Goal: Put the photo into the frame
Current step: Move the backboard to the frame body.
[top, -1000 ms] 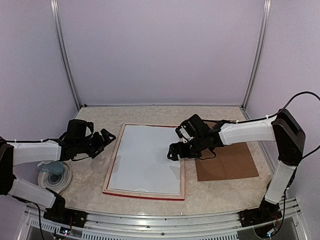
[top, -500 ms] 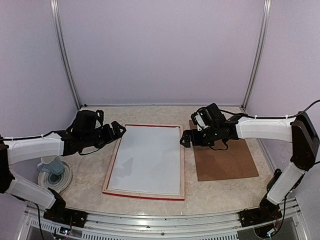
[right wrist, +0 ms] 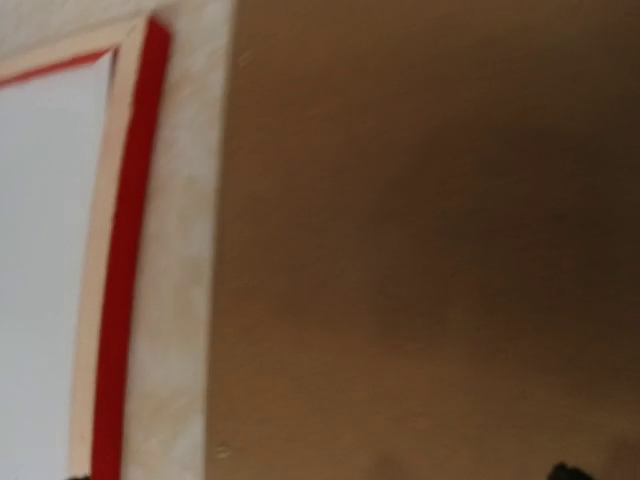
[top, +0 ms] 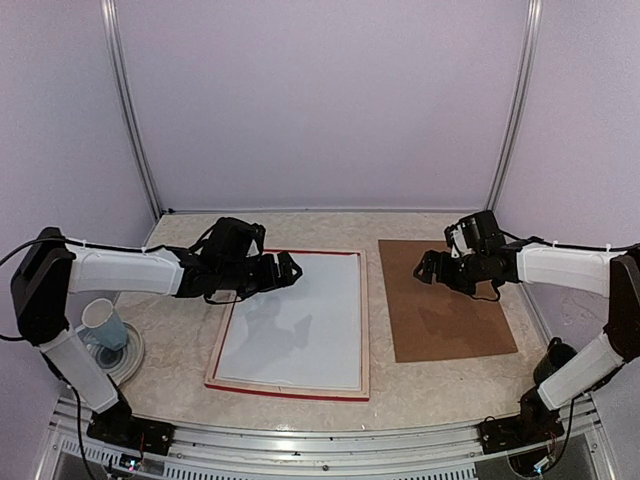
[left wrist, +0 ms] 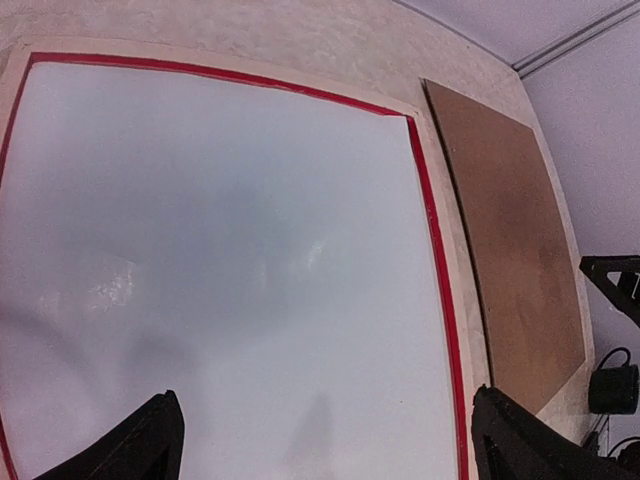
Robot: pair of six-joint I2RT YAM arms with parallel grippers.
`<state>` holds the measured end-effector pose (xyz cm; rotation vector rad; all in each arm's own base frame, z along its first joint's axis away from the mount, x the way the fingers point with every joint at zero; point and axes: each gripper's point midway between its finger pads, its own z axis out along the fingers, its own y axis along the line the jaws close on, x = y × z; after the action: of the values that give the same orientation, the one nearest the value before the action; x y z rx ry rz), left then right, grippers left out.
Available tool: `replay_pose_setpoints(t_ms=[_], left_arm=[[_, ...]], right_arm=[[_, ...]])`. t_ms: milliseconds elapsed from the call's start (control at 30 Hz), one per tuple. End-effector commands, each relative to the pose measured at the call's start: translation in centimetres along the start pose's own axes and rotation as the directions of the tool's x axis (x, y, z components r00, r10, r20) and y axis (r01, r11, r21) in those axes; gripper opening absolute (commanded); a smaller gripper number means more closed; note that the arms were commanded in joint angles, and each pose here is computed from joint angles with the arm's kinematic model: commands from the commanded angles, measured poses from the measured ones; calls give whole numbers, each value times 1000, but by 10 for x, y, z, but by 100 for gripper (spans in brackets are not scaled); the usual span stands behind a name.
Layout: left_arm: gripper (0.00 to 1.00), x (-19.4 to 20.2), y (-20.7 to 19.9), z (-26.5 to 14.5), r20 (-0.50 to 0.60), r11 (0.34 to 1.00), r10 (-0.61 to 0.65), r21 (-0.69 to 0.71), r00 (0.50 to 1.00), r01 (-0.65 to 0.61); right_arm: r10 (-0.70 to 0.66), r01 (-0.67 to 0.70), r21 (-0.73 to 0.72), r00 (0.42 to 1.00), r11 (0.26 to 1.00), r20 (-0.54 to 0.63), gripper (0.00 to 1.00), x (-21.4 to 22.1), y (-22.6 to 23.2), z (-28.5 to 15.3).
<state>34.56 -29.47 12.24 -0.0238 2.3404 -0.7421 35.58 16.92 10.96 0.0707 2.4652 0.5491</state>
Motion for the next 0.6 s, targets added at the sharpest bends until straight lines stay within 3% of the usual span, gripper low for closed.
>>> replay_pose_setpoints(t_ms=[0, 200, 567], left_arm=[[99, -4, -52, 13, -18, 992, 66, 106, 998, -63], [99, 17, -108, 35, -79, 975, 150, 180, 986, -134], [99, 57, -183, 67, -161, 955, 259, 193, 952, -227]], right_arm=[[64, -64, 4, 997, 998, 52, 99, -12, -26, -11], [185, -187, 16, 979, 982, 87, 99, -17, -81, -18], [262, -281, 134, 955, 950, 142, 99, -10, -154, -32]])
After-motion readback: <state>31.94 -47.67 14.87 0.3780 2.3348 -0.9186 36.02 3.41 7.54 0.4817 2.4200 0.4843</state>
